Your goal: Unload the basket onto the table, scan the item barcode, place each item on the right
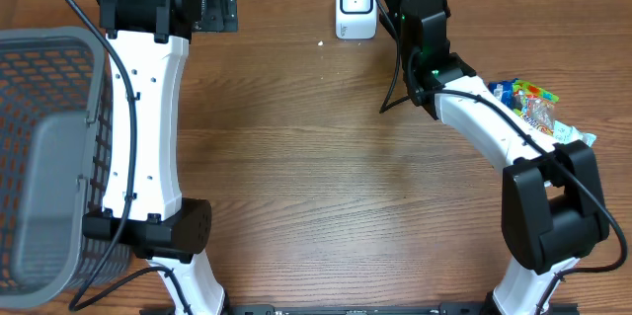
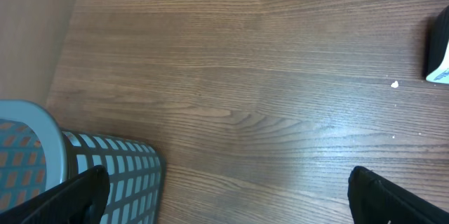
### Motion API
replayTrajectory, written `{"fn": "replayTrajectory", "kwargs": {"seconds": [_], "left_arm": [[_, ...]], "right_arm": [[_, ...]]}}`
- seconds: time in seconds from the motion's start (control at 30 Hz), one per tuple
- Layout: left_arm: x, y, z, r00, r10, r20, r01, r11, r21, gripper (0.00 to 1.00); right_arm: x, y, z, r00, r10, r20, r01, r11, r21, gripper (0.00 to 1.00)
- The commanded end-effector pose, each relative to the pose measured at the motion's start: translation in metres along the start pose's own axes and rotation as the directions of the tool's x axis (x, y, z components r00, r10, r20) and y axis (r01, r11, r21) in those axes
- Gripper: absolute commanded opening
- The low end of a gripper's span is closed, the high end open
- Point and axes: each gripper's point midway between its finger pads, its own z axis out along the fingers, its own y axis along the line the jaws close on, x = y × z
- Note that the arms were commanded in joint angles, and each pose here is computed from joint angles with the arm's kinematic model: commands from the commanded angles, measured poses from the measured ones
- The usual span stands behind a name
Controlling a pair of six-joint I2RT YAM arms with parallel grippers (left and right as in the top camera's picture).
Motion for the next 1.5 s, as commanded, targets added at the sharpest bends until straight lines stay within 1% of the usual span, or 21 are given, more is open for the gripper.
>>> {"fn": "replayTrajectory", "kwargs": {"seconds": [0.0,0.27,0.53,0.73,0.9,0.97,1.03,1.17,1.33,1.47], "left_arm": [[-0.003,-0.001,-0.006,1.000,-0.011,0.018,0.011,1.000,0.002,1.00],[-0.003,-0.001,-0.006,1.000,-0.011,0.018,0.011,1.000,0.002,1.00],[-0.003,-0.001,-0.006,1.000,-0.011,0.018,0.011,1.000,0.002,1.00],[-0.003,-0.001,-0.006,1.000,-0.011,0.018,0.011,1.000,0.002,0.99],[-0.003,-0.001,-0.006,1.000,-0.011,0.018,0.011,1.000,0.002,1.00],[-0.003,-0.001,-0.006,1.000,-0.011,0.018,0.011,1.000,0.002,1.00],[-0.003,-0.001,-0.006,1.000,-0.011,0.018,0.011,1.000,0.002,0.99],[-0.003,-0.001,-0.006,1.000,-0.011,0.018,0.011,1.000,0.002,1.00],[-0.003,-0.001,-0.006,1.000,-0.011,0.018,0.011,1.000,0.002,1.00],[-0.003,-0.001,-0.006,1.000,-0.011,0.018,0.011,1.000,0.002,1.00]], "right_arm": [[-0.019,-0.013,0.007,0.994,-0.095,0.053,0.092,0.993,0.068,0.04],[-0.018,0.023,0.020,0.969,-0.225,0.104,0.217,0.973,0.081,0.04],[-0.012,0.056,0.027,0.958,-0.254,0.133,0.247,0.967,0.068,0.04],[-0.004,0.065,0.032,0.948,-0.290,0.131,0.284,0.957,0.061,0.04],[-0.008,0.072,0.034,0.936,-0.302,0.179,0.299,0.953,0.046,0.04],[-0.007,0.078,0.036,0.921,-0.334,0.202,0.334,0.942,0.035,0.04],[-0.003,0.082,0.040,0.903,-0.371,0.215,0.369,0.928,0.055,0.04],[0.012,0.093,0.047,0.874,-0.442,0.202,0.439,0.896,0.062,0.04],[0.021,0.095,0.053,0.875,-0.444,0.192,0.439,0.896,0.073,0.04],[0.017,0.088,0.056,0.879,-0.439,0.188,0.429,0.899,0.094,0.04]]}}
